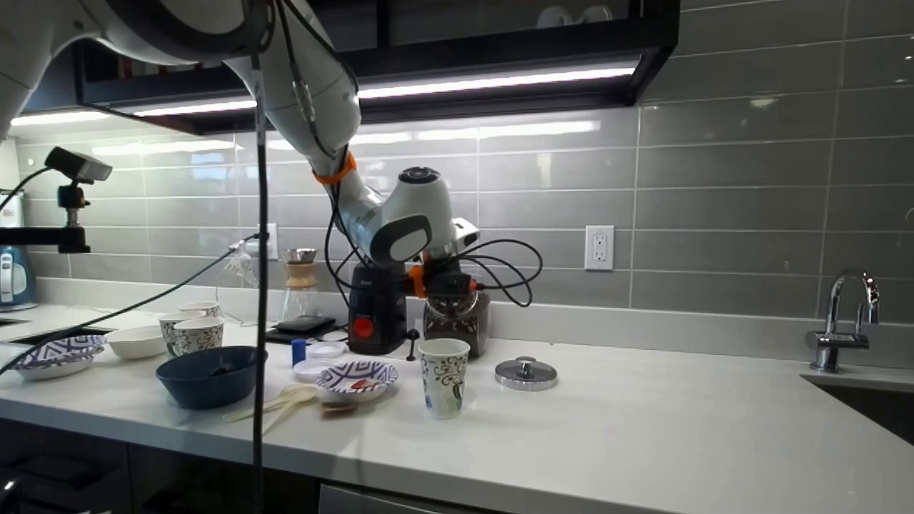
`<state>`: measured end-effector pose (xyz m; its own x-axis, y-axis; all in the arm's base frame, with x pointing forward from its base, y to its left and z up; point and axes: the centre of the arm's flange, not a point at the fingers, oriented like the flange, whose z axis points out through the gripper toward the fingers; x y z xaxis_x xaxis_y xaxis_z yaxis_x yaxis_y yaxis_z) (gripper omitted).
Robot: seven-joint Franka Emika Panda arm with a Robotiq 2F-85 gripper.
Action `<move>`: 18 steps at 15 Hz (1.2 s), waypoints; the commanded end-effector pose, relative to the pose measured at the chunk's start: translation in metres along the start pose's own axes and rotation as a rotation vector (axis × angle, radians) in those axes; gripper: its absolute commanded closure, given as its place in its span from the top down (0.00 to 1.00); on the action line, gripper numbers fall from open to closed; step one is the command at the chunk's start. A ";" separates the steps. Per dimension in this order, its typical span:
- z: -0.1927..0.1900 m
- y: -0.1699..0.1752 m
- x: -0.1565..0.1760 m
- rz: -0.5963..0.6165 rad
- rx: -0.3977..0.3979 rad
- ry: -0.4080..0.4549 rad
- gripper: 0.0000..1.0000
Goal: Put the lid on the jar
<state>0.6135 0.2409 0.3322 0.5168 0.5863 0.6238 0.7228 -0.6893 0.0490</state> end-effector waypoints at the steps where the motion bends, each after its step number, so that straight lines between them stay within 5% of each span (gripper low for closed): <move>1: -0.020 -0.001 0.009 -0.004 -0.011 0.009 0.00; 10: -0.100 0.019 -0.013 0.258 -0.090 -0.173 0.00; 12: -0.118 0.041 -0.023 0.299 -0.103 -0.231 0.27; 13: -0.126 0.052 -0.027 0.305 -0.138 -0.274 0.33; 18: -0.151 0.097 -0.028 0.269 -0.037 -0.588 0.68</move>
<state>0.5810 0.0966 0.4138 0.8402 0.4918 0.2285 0.5035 -0.8640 0.0083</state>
